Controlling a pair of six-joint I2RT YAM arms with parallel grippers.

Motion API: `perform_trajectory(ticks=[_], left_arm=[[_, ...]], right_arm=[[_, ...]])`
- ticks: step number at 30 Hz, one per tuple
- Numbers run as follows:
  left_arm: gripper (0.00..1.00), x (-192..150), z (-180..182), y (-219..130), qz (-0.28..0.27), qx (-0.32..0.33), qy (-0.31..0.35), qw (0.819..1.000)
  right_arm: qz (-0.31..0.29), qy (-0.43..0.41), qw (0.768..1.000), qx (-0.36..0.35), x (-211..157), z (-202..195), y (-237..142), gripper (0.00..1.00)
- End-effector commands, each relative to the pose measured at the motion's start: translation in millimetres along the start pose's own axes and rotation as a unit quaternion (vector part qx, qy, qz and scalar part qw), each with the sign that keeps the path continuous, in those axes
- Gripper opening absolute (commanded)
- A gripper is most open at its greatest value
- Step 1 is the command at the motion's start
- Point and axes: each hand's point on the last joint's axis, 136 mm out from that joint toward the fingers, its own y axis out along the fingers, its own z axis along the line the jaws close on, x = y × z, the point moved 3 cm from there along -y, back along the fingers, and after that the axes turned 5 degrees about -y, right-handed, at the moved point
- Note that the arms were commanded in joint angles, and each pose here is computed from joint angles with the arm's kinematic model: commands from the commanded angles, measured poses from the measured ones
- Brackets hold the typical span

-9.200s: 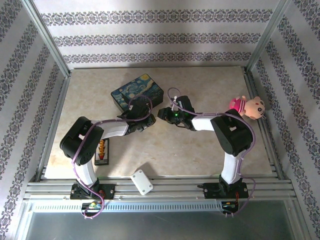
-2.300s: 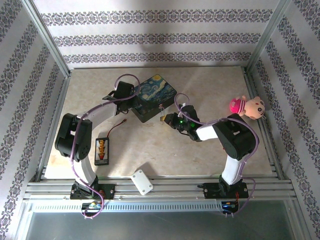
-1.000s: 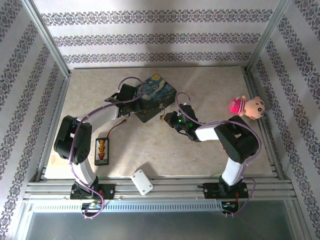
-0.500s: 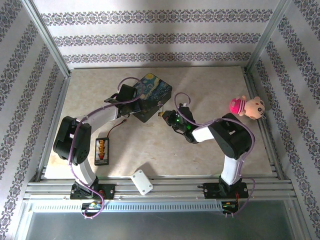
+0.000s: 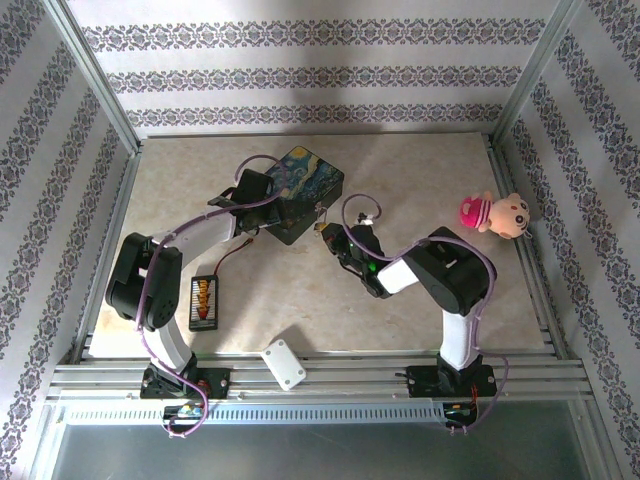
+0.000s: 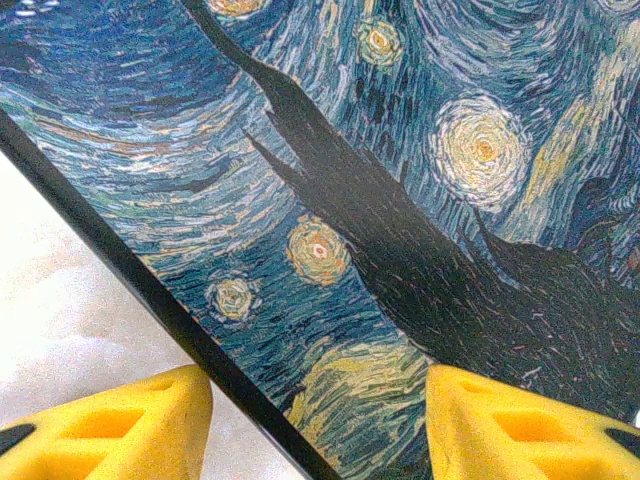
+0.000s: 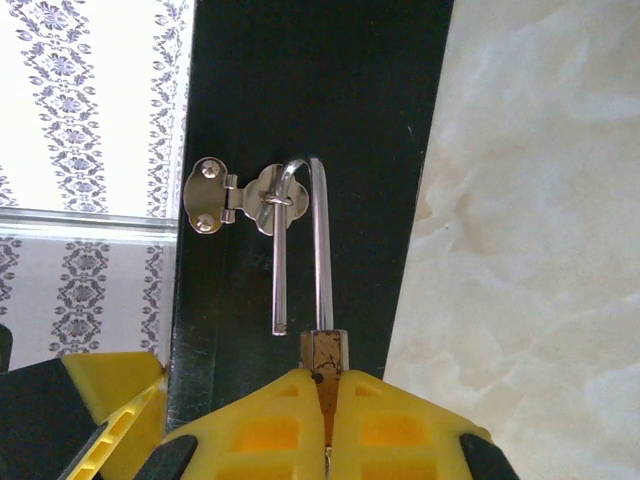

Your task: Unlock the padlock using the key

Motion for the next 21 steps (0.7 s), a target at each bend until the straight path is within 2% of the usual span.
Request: perform_trajectory(ticks=[1,7,11,16,21], left_arm=[[0.56,-42,33,9,0.081,0.059,0.022,0.995],[0.56,-40,33,7,0.077,0.059,0.025,0.995],[0.55,-39,33,7,0.074,0.062,0.026,0.995],[0.52,-37,34,5,0.070,0.068,0.029,0.995],[0.51,-33,32,-1,0.061,0.065,0.031,0.996]], right_arm=[[-0.070,0.019,0.997,0.037,24,16,5,0.00],[-0.061,0.031,0.994,0.086,24,25,10,0.00],[-0.041,0.025,0.996,0.082,18,24,6,0.00],[-0.011,-0.029,1.000,-0.001,13,10,-9,0.00],[0.053,-0.090,0.989,-0.104,7,-10,-17,0.00]])
